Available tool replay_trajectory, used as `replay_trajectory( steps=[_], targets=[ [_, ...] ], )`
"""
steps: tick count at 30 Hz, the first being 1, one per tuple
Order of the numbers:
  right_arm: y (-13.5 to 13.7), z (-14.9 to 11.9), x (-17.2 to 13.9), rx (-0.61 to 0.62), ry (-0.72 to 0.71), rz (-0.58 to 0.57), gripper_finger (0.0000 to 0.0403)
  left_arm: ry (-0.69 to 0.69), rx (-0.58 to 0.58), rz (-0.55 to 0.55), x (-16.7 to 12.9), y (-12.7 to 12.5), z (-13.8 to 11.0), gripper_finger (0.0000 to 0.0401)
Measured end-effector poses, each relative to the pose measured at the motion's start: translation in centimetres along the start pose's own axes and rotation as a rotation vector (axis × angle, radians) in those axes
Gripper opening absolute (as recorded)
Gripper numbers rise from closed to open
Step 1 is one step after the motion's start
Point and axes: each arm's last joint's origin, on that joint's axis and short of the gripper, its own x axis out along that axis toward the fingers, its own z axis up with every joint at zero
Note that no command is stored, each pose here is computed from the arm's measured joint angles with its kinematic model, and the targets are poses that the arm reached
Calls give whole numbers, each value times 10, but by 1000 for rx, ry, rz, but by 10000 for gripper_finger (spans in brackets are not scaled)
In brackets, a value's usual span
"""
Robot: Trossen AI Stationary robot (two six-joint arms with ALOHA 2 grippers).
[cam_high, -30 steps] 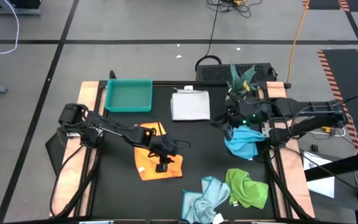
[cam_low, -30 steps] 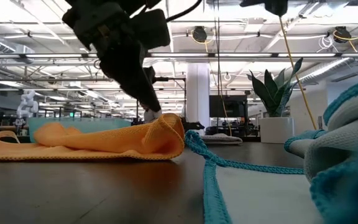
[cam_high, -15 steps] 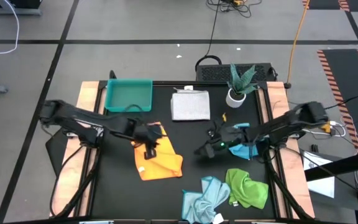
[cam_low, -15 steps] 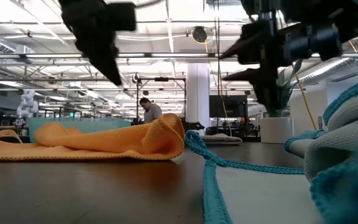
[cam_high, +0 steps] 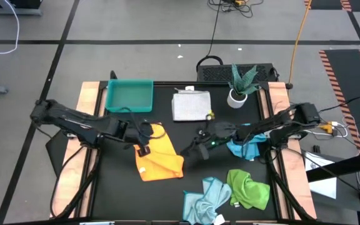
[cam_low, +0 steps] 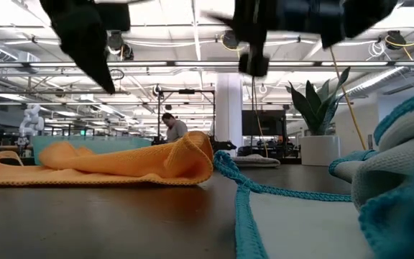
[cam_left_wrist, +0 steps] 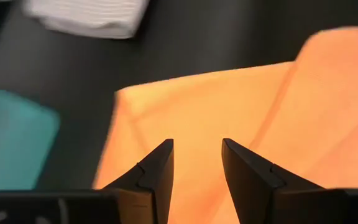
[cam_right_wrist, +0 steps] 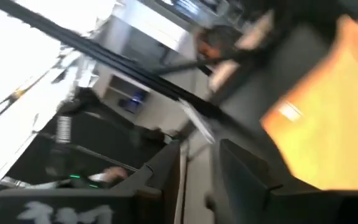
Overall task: Fold microfiber towels
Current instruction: Fold the orange microfiber towel
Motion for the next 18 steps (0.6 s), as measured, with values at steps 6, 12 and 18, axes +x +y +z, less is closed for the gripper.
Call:
replay_trajectory(
  steps=[6, 12, 18],
  targets=[
    [42, 20, -21, -141, -128, 92, 88, 10, 164, -97, 43, -23, 6, 138],
    [58, 23, -41, -202, -149, 28, 86, 93, 273, -152, 81, -33, 3, 138],
    [66, 24, -50, -228, -165, 11, 86, 196, 331, -178, 103, -34, -4, 138]
  ],
)
